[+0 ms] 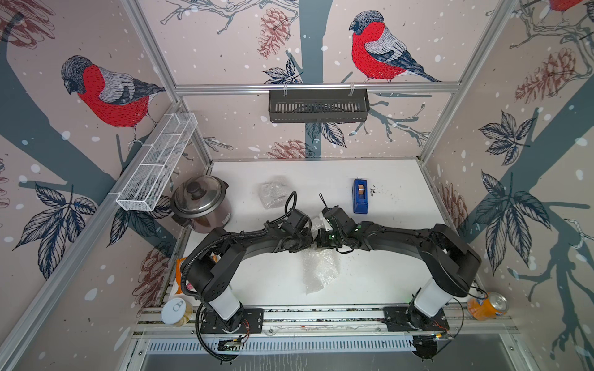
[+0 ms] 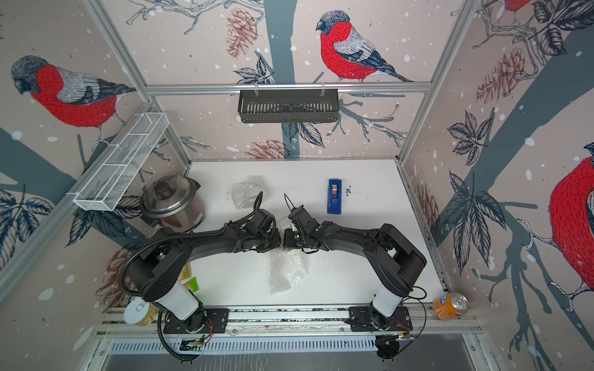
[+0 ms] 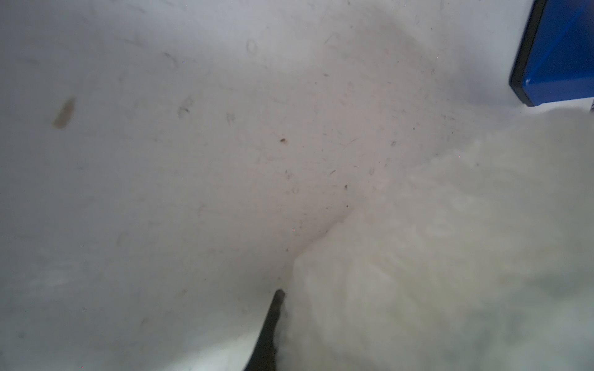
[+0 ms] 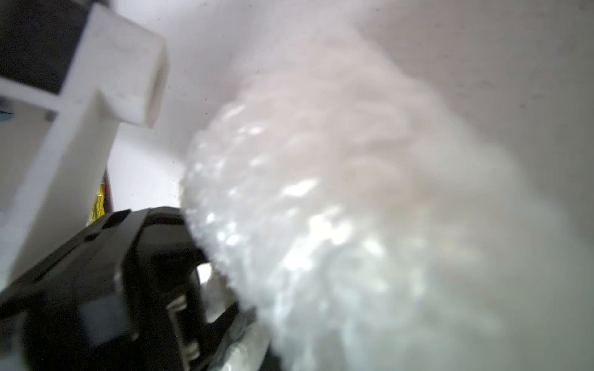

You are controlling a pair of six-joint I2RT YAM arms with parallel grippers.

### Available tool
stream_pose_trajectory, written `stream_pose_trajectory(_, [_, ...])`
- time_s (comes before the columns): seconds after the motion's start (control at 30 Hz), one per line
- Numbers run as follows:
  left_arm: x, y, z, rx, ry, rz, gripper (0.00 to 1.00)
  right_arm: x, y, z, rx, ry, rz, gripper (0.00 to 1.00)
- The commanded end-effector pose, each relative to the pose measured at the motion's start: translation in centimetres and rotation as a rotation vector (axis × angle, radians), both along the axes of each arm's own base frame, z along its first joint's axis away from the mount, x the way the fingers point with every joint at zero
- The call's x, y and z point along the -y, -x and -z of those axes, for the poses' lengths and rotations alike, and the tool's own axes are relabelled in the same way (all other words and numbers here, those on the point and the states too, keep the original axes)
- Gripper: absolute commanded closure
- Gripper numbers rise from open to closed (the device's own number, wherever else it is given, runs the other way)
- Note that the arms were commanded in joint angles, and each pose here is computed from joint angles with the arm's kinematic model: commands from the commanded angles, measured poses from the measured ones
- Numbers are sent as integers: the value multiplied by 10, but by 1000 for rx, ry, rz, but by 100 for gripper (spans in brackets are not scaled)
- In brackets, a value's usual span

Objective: Wrap bowls in bubble wrap
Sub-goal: Wrap the bowl in bubble wrap.

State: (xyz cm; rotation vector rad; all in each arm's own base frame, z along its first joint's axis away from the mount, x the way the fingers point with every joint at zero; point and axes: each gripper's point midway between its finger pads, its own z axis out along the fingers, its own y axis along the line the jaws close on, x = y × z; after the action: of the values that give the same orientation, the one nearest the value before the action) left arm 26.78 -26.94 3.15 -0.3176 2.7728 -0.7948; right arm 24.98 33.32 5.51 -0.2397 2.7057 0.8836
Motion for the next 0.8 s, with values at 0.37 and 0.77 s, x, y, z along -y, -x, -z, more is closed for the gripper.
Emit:
stream_pose_trajectory(0.37, [-22,-7,-44,59,38,-3,37,15,-9,-1,9,34,-89,100])
stream_pose_trajectory(0.77, [3,-47,-60,201,122,123,23,5,-23,-7,15,-5,-154,100])
